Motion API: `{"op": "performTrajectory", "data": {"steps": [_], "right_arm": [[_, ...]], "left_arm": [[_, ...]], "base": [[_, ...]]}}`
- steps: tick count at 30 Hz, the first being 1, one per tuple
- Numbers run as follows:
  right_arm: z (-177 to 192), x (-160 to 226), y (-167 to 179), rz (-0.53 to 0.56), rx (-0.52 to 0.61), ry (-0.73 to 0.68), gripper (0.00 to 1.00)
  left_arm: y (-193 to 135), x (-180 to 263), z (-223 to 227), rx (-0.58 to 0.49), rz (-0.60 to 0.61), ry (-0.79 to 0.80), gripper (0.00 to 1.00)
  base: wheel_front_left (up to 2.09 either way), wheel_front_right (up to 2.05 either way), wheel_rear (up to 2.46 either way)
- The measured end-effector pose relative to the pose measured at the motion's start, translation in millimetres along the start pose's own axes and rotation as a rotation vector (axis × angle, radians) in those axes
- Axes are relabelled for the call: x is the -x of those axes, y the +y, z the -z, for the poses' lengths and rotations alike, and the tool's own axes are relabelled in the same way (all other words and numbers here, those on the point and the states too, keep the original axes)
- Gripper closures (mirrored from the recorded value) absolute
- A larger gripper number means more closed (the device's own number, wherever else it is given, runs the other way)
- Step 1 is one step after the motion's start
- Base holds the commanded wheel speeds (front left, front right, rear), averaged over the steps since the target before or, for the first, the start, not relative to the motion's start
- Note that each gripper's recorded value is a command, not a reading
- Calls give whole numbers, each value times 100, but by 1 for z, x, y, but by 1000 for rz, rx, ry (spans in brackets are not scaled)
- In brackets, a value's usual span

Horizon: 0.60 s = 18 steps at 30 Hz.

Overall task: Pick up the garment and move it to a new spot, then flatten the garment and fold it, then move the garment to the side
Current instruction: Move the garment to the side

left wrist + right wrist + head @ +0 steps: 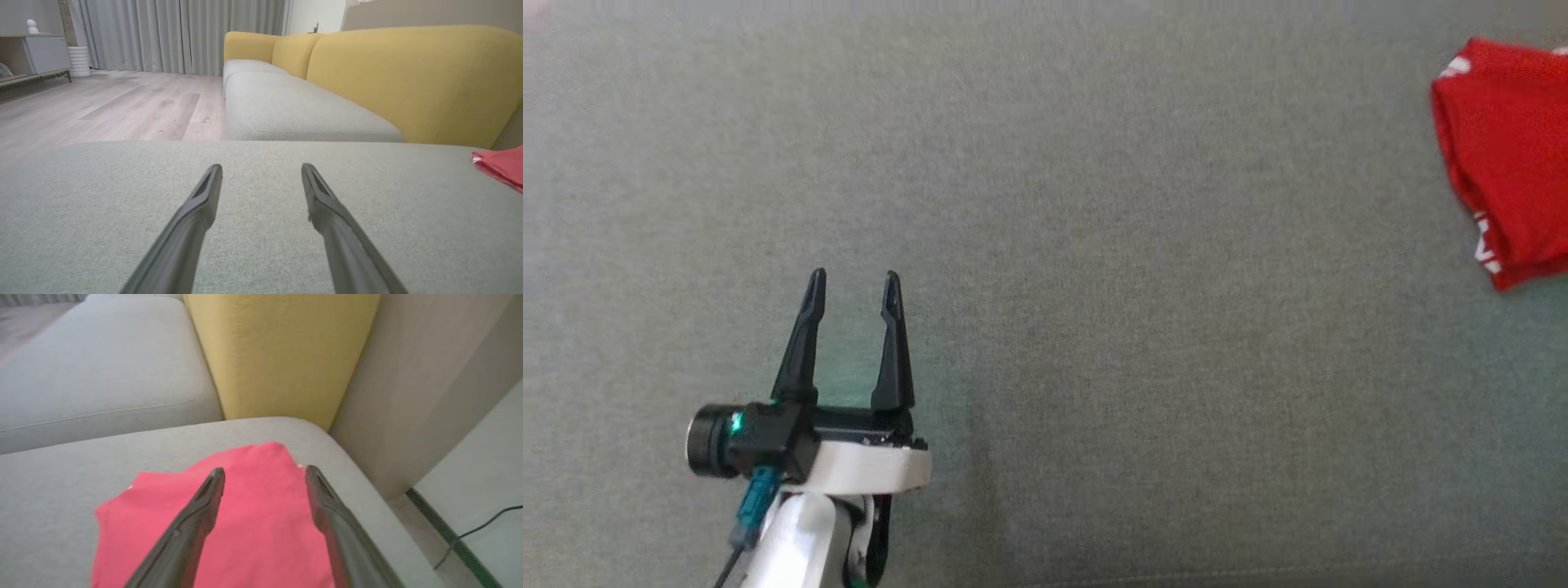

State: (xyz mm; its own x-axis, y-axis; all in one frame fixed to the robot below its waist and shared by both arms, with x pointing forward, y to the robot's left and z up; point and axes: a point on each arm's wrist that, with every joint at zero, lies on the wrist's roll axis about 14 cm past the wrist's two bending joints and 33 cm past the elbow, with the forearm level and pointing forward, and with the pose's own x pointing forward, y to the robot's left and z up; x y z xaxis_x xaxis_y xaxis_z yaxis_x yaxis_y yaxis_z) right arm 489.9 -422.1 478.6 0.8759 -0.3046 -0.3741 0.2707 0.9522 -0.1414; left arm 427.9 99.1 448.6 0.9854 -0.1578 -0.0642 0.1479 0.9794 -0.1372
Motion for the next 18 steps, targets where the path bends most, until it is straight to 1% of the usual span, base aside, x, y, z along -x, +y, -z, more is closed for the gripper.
{"op": "performTrajectory", "data": {"steps": [5, 10, 13, 16, 18], "right_arm": [[39, 31, 61, -134, -68, 10, 0], [72, 86, 141, -325, -130, -24, 0], [83, 126, 185, -438, -179, -84, 0], [92, 161, 221, -536, -186, -117, 0], [81, 183, 238, -583, -200, -181, 0]], "left_arm": [[-4, 23, -21, 43, 18, -45, 0], [3, 59, -28, 31, -17, -58, 0], [9, 77, -30, 36, -48, -66, 0], [11, 89, -35, 28, -60, -85, 0], [15, 95, -40, 23, -73, -105, 0]], "base": [[0, 0, 0], [0, 0, 0], [0, 0, 0], [0, 0, 0], [0, 0, 0]]}}
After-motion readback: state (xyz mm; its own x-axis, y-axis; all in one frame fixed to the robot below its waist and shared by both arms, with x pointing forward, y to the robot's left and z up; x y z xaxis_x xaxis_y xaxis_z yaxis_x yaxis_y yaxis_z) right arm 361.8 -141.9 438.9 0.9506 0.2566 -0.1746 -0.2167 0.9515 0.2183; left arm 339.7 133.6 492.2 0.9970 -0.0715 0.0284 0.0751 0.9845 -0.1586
